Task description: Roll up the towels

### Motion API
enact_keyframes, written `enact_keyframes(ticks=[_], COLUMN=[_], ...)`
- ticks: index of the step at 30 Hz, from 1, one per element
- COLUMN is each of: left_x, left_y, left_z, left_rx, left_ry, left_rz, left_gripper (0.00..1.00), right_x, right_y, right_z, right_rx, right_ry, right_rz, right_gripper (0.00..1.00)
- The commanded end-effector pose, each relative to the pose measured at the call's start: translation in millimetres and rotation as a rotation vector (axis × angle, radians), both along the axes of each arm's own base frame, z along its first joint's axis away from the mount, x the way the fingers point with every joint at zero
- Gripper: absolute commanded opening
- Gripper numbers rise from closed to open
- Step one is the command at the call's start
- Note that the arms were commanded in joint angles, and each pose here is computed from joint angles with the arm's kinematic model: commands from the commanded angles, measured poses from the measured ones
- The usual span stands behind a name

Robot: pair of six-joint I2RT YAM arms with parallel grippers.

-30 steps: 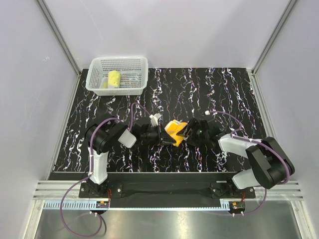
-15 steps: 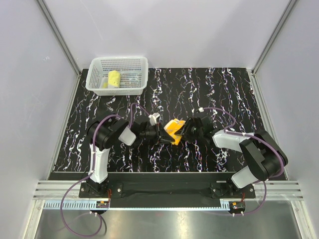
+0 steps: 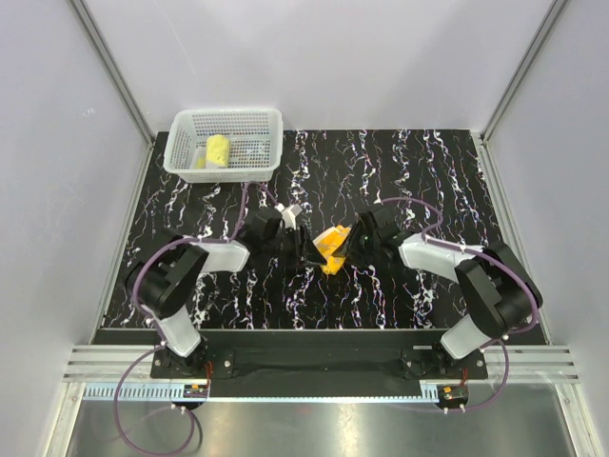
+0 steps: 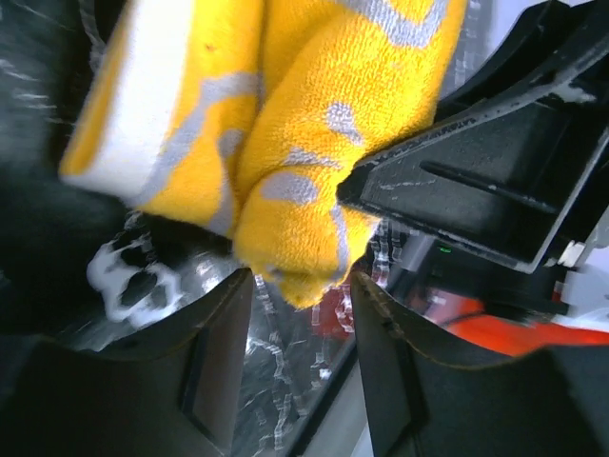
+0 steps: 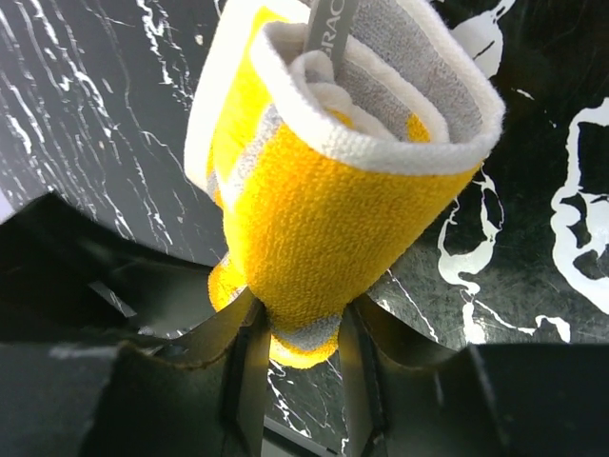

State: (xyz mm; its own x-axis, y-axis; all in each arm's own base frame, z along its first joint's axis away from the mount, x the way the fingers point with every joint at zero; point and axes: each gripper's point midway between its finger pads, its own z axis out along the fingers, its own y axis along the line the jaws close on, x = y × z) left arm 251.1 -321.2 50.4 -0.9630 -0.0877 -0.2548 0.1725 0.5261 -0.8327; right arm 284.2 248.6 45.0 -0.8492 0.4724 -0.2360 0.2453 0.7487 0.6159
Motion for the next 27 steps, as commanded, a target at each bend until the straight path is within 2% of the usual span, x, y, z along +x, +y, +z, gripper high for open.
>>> enact_keyframes(ticks=[1, 8, 12, 14, 17, 22, 27], left_x=[12, 13, -11, -10, -16, -16, -13], left_y=[20, 24, 0, -4, -13, -25, -37], left_z=[5, 40, 71, 78, 71, 47, 30], left_rx=[0.172, 0.377, 0.406, 0.425, 0.447, 0.581, 0.661], left_ry=[-0.164, -0.514, -0.77, -0.836, -0.881, -0.933, -0.953], left_rz=[0.023, 0.057, 0.008, 0.035, 0.002, -0.054, -0.105], left_gripper=[0.5, 0.56, 0.57, 0.57, 0.57, 0.57, 0.56], right_x=[-12, -17, -18, -18, -21, -23, -24], right_y=[-3, 1, 5, 7, 9, 10, 11], right_z=[-8, -5, -4, -4, -7, -5, -2], right_rx=[-0.058, -0.093, -0.101, -0.096, -0.093, -0.085, -0.076], right_ry=[0.096, 0.188, 0.225, 0.233, 0.254, 0.256, 0.259], right_rz=[0.006, 0.045, 0.062, 0.071, 0.092, 0.099, 0.11], right_gripper=[0.38, 0.38, 0.38, 0.38, 0.38, 0.38, 0.38])
